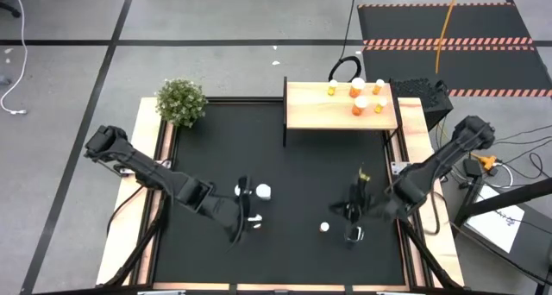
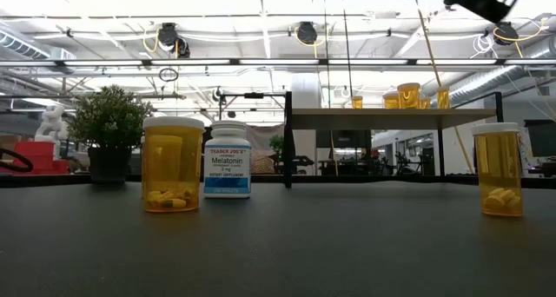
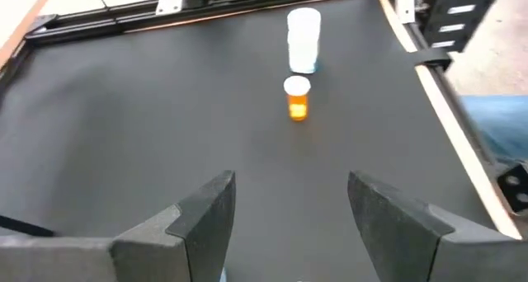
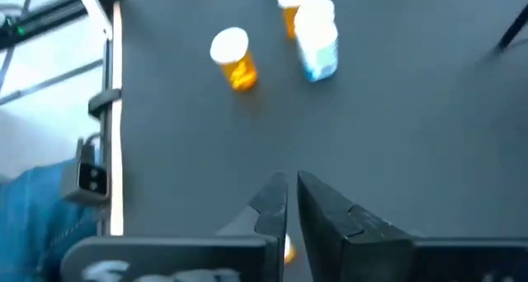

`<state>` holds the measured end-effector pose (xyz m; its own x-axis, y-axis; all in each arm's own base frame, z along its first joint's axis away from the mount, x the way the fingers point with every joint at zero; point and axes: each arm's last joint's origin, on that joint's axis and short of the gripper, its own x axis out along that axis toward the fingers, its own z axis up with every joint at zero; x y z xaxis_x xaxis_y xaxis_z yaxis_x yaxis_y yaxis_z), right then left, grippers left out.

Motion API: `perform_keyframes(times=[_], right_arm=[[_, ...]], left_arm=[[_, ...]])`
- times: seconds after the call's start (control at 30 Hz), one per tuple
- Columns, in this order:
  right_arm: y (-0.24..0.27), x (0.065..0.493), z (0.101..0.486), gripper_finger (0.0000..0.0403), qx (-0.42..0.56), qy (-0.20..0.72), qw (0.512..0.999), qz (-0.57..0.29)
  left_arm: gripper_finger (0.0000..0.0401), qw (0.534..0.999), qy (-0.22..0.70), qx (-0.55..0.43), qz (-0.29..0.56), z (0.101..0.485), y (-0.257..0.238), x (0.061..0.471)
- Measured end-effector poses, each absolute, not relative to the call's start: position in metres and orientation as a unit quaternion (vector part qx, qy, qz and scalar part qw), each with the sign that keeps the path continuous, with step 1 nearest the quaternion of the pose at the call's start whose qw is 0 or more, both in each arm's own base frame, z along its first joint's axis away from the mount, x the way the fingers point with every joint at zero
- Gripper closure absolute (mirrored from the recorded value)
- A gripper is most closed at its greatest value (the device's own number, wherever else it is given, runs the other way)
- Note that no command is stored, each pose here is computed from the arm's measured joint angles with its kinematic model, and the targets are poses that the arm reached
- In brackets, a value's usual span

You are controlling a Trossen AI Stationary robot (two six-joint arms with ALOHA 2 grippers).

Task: Pick and place medicine bottles onto shelf by color
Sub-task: Put the small orange pill bottle on the shelf

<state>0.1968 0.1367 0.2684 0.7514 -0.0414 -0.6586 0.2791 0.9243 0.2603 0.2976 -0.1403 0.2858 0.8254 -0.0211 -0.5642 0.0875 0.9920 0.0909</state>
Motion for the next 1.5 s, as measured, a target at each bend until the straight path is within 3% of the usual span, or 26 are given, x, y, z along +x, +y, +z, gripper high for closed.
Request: perform_keyframes(times=[0.27, 0.7, 0.8, 1.2, 1.33, 1.5], right_arm=[[0.166, 0.2, 0.24, 0.0364, 0.181, 0.393, 0.899, -0.076], [0.171, 0.207, 0.227, 0.0359, 0.165, 0.434, 0.884, -0.054], [0.171, 0.207, 0.227, 0.0333, 0.147, 0.434, 0.888, -0.044], [0.166, 0.214, 0.223, 0.0164, 0.128, 0.45, 0.883, -0.03], [0.168, 0.222, 0.213, 0.0142, 0.108, 0.464, 0.879, -0.02], [0.165, 0.237, 0.195, 0.0146, 0.114, 0.495, 0.861, -0.014]], left_arm=[[0.0167, 0.952, 0.295, 0.063, -0.057, 0.285, -0.16, 0.287], [0.0167, 0.951, 0.297, 0.055, -0.059, 0.285, -0.163, 0.285], [0.0167, 0.951, 0.299, 0.055, -0.058, 0.283, -0.164, 0.286], [0.0167, 0.945, 0.314, 0.069, -0.056, 0.264, -0.17, 0.298], [0.0167, 0.945, 0.315, 0.071, -0.055, 0.262, -0.17, 0.3], [0.0167, 0.947, 0.31, 0.072, -0.053, 0.263, -0.167, 0.302]])
